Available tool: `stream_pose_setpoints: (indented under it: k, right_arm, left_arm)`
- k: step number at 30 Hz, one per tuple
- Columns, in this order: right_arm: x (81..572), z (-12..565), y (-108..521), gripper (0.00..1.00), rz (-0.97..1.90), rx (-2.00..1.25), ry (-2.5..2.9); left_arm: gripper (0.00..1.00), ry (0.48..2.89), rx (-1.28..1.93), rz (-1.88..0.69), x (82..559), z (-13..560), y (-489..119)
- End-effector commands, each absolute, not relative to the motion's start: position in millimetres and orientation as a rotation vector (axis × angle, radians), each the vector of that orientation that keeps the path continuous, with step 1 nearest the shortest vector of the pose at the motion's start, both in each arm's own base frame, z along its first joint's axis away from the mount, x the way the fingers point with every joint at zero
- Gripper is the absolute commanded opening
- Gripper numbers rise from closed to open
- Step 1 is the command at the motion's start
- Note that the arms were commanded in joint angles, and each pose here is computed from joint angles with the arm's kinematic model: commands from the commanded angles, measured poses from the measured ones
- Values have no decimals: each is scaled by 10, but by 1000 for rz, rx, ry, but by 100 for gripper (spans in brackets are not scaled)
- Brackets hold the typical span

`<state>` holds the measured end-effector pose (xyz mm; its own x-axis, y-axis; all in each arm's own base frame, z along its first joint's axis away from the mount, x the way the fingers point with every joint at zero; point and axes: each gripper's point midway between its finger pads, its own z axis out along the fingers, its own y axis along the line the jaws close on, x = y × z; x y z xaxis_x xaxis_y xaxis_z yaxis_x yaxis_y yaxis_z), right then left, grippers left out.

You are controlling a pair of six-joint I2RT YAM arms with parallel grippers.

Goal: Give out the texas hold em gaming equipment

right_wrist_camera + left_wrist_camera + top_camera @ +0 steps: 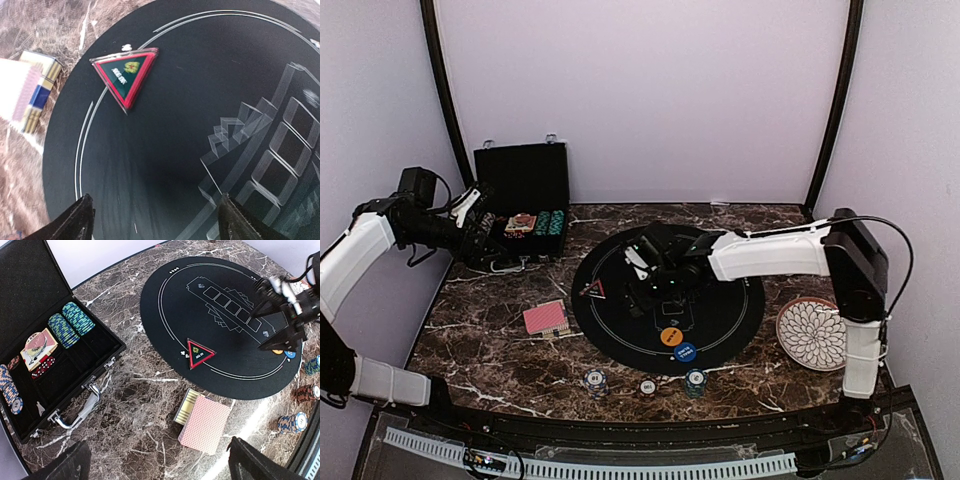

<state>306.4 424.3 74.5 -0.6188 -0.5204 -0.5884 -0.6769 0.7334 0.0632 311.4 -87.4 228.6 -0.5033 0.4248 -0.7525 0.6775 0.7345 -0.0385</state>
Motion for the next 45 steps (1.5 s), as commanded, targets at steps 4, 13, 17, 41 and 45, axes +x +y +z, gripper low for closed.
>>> stream_pose_setpoints:
  k: [4, 13, 17, 41, 45]
  right_arm:
    - [2626, 672, 3581, 87, 227, -813, 2495]
    - [2284, 392, 3494, 81, 225, -834, 2583]
    - [2246, 269, 3442, 77, 198, -825, 2609]
    - [2781, 27, 3320, 41, 108, -611, 2621]
    - [3152, 66, 3355, 35, 70, -556, 2581]
  left_arm:
    - [99, 2150, 881, -473, 3011, 2315, -1007]
    - [99, 2141, 868, -434, 3066, 2367, -1004]
    - [99, 2138, 859, -404, 3090, 2391, -975]
    - [99, 2147, 851, -369, 3112, 2419, -935]
    - [99, 2143, 860, -377, 3081, 2441, -945]
